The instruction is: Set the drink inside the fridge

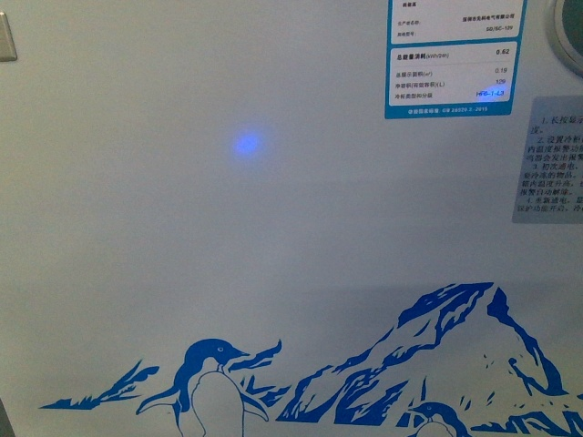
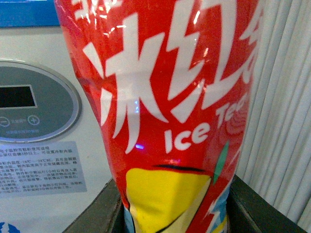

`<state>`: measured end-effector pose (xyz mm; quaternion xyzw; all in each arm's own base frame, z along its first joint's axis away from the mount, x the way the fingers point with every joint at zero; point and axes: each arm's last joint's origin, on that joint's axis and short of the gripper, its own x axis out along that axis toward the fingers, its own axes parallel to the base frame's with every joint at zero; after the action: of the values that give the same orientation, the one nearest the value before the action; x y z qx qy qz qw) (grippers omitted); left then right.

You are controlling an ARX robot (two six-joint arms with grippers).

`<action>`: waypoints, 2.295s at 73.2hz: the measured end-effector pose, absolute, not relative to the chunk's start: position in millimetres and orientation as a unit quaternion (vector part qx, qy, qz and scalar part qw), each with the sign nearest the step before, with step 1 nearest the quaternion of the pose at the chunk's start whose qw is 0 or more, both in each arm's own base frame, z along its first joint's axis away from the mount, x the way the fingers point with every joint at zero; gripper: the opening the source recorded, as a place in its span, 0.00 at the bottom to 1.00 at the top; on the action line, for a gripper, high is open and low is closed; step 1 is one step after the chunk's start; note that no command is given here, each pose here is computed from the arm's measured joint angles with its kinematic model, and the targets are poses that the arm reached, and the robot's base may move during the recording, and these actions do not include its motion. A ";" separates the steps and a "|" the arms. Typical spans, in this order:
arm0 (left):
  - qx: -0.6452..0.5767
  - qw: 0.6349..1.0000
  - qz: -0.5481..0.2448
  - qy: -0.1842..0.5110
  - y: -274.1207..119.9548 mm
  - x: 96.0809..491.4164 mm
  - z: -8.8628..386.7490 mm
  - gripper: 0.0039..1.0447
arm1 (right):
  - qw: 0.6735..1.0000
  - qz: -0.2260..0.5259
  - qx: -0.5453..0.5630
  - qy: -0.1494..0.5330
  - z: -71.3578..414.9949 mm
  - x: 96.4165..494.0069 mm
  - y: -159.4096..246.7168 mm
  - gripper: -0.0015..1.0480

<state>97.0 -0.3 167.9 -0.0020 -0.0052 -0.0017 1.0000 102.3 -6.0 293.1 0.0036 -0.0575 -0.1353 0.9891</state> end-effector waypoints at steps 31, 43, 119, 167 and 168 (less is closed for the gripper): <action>-0.002 1.000 -0.002 -0.005 -0.3 97.0 167.9 0.92 | 0.990 -0.132 0.005 -0.057 293.0 102.3 -5.5 0.38; -0.002 1.000 -0.002 -0.005 -0.3 97.0 167.8 0.92 | 0.990 -0.133 0.005 -0.055 291.6 102.5 -5.5 0.38; -0.002 1.000 -0.002 -0.005 -0.4 97.0 167.9 0.92 | 0.990 -0.133 0.009 -0.056 291.5 102.3 -5.5 0.38; -0.155 0.958 -0.215 0.105 2.2 149.9 200.5 0.92 | 0.990 -0.132 0.009 -0.056 291.6 102.2 -5.4 0.37; -0.151 0.959 -0.217 0.101 2.0 153.3 203.2 0.92 | 0.990 -0.132 0.009 -0.056 291.6 102.2 -5.4 0.37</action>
<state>153.3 2.0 203.2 -0.1511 0.1013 -0.2166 0.9592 102.2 -5.4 291.6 0.0091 -0.0560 -0.1323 0.9896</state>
